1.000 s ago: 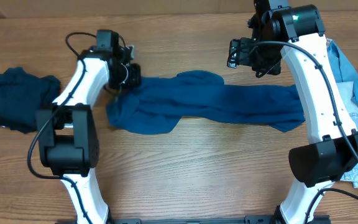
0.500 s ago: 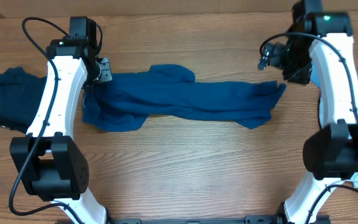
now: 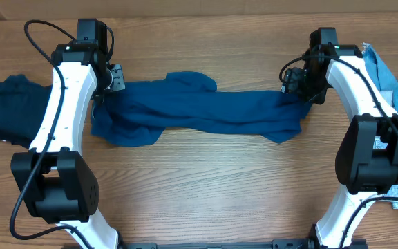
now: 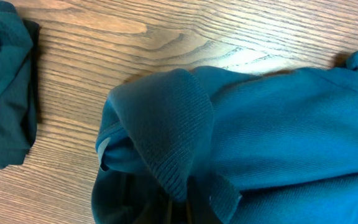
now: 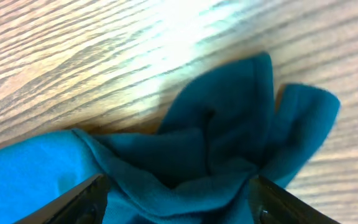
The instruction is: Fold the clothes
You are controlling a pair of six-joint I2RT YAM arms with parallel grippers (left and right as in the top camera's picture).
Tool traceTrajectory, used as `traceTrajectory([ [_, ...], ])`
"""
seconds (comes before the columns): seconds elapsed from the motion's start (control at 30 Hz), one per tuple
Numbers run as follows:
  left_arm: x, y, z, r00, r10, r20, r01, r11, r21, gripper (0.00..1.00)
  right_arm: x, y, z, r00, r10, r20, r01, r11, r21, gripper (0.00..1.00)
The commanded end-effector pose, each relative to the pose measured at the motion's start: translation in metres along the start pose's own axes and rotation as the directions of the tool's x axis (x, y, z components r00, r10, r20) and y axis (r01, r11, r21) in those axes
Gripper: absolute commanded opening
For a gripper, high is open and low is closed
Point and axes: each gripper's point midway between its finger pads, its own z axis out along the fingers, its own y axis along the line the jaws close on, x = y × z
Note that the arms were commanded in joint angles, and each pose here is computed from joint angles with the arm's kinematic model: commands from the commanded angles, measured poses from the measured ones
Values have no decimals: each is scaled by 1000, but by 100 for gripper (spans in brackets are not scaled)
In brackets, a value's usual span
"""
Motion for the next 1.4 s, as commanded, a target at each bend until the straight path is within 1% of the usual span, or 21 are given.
traceTrajectory([
  [0.0, -3, 2, -2, 999, -32, 10, 32, 999, 6, 4, -2, 10, -2, 978, -208, 22, 208, 978, -13, 75],
  [0.17, -3, 2, -2, 999, -32, 10, 32, 999, 6, 4, -8, 13, -2, 958, -282, 50, 283, 959, -16, 75],
  [0.2, -3, 2, -2, 999, -31, 10, 31, 999, 6, 4, -7, 13, -2, 959, -281, 46, 282, 959, -17, 74],
  [0.23, -3, 2, -2, 999, -31, 10, 31, 999, 6, 4, -5, 13, -2, 959, -280, 36, 280, 960, -19, 70],
  [0.3, -3, 2, -2, 999, -32, 10, 32, 999, 6, 4, 6, 14, -2, 961, -275, -3, 275, 960, -42, 58],
  [0.33, -4, 3, -1, 999, -32, 10, 32, 999, 6, 4, 11, 13, -2, 962, -273, -24, 272, 961, -48, 54],
  [0.37, -4, 3, -1, 999, -32, 11, 32, 999, 6, 4, 11, 13, -1, 962, -273, -25, 272, 961, -48, 53],
  [0.4, -4, 2, -1, 999, -32, 13, 32, 999, 7, 4, 12, 13, -1, 962, -272, -28, 270, 962, -49, 46],
  [0.47, -4, 2, -2, 999, -32, 14, 32, 999, 7, 5, 15, 15, -1, 962, -269, -39, 266, 962, -63, 39],
  [0.57, -4, 3, -1, 999, -32, 12, 31, 999, 6, 4, 19, 14, -3, 964, -262, -56, 258, 964, -66, 10],
  [0.6, -4, 3, -1, 999, -31, 12, 31, 999, 6, 5, 19, 15, -7, 964, -262, -52, 258, 964, -66, 4],
  [0.7, -4, 3, -1, 999, -32, 13, 32, 999, 6, 5, 1, 24, -52, 962, -268, 51, 271, 960, -64, 4],
  [0.77, -4, 2, -1, 999, -32, 12, 31, 999, 7, 4, -23, 39, -120, 932, -281, 229, 302, 952, -59, 4],
  [0.8, -3, 3, -1, 999, -31, 8, 31, 999, 6, 4, -32, 45, -155, 905, -284, 318, 317, 947, -55, 4],
  [0.87, -2, 3, -1, 1000, -31, 3, 31, 1000, 4, 4, -44, 58, -239, 807, -282, 519, 351, 936, -37, 4],
  [0.97, -2, 3, -1, 1000, -31, 3, 31, 1000, 4, 4, -41, 65, -297, 714, -272, 645, 372, 928, -20, 4],
  [1.03, -2, 3, -1, 999, -31, 6, 31, 1000, 5, 4, -35, 64, -306, 703, -271, 657, 374, 927, -18, 4],
  [1.1, -5, -1, -2, 999, -32, 14, 31, 999, 25, 4, -29, 61, -295, 736, -275, 618, 368, 930, -24, 4],
  [1.27, -8, -21, -4, 1000, 8, 23, -11, 990, 142, 4, -16, 56, -279, 785, -281, 552, 358, 933, -33, 4],
  [1.33, -8, -28, -6, 999, 41, 26, -45, 983, 180, 4, 9, 53, -265, 844, -289, 452, 353, 933, -63, 4],
  [1.37, -9, -30, -8, 998, 48, 31, -54, 980, 189, 4, 26, 59, -259, 869, -295, 397, 366, 923, -116, 4],
])
